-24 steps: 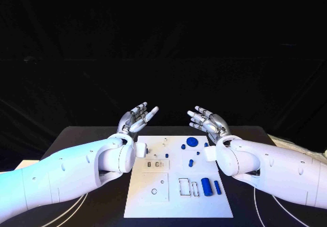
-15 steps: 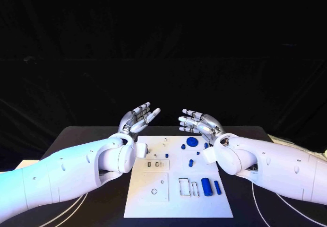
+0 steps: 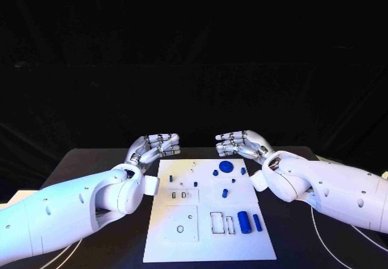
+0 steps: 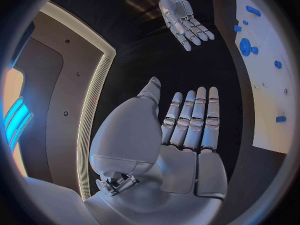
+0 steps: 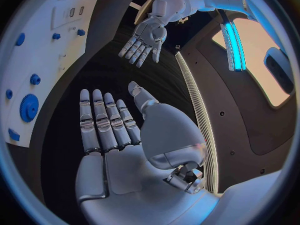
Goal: Assemble the parts on the task board
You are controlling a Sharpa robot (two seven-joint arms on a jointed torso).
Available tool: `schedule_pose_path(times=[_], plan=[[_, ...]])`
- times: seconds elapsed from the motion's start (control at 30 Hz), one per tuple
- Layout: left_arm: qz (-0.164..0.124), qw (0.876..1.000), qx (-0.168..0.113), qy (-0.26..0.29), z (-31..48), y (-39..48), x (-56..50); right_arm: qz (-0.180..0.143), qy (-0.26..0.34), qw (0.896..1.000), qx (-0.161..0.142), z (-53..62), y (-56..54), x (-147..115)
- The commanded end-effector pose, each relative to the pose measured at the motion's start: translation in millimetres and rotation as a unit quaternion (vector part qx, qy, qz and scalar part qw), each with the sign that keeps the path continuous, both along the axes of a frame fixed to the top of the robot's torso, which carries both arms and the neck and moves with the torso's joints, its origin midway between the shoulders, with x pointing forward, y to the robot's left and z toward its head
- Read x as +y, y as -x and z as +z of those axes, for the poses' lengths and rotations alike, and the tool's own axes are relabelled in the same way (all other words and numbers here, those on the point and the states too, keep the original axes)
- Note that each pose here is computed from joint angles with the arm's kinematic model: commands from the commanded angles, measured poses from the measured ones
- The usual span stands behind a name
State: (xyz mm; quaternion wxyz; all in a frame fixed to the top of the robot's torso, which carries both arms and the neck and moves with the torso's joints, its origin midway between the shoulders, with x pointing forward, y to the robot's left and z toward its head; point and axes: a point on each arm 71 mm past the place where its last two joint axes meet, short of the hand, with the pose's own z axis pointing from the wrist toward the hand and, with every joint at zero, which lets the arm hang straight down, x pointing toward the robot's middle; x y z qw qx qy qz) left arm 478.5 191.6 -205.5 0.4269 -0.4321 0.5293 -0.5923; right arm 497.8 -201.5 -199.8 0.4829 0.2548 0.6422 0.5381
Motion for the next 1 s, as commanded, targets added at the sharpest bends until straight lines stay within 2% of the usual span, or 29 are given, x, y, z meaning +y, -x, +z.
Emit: schedule_pose_path(times=[0.03,0.2,0.37,0.47,0.57,0.73,0.83,1.0], plan=[[-0.035,0.999,-0.017,0.004,6.8,5.6,-2.1,0.008,0.054,0.998,-0.041,6.6,-0.8,-3.2],[-0.047,0.999,-0.014,0.01,13.2,14.5,0.0,0.014,0.106,0.991,-0.077,17.2,-5.3,-8.3],[-0.062,0.998,-0.005,0.022,18.6,23.9,-1.1,0.023,0.192,0.974,-0.117,25.0,-10.3,-10.8],[-0.071,0.997,0.007,0.033,21.5,29.8,-3.2,0.029,0.258,0.956,-0.14,28.4,-13.2,-11.1],[-0.082,0.996,0.015,0.043,25.3,35.8,-6.6,0.034,0.328,0.93,-0.161,32.1,-15.5,-10.3],[-0.101,0.993,0.02,0.055,33.3,45.4,-14.3,0.04,0.432,0.88,-0.193,39.2,-17.3,-4.8],[-0.109,0.992,0.02,0.059,36.5,49.0,-17.9,0.043,0.469,0.858,-0.207,42.8,-17.6,-0.8],[-0.114,0.991,0.021,0.062,38.8,51.8,-20.7,0.051,0.501,0.836,-0.218,45.2,-17.5,5.5]])
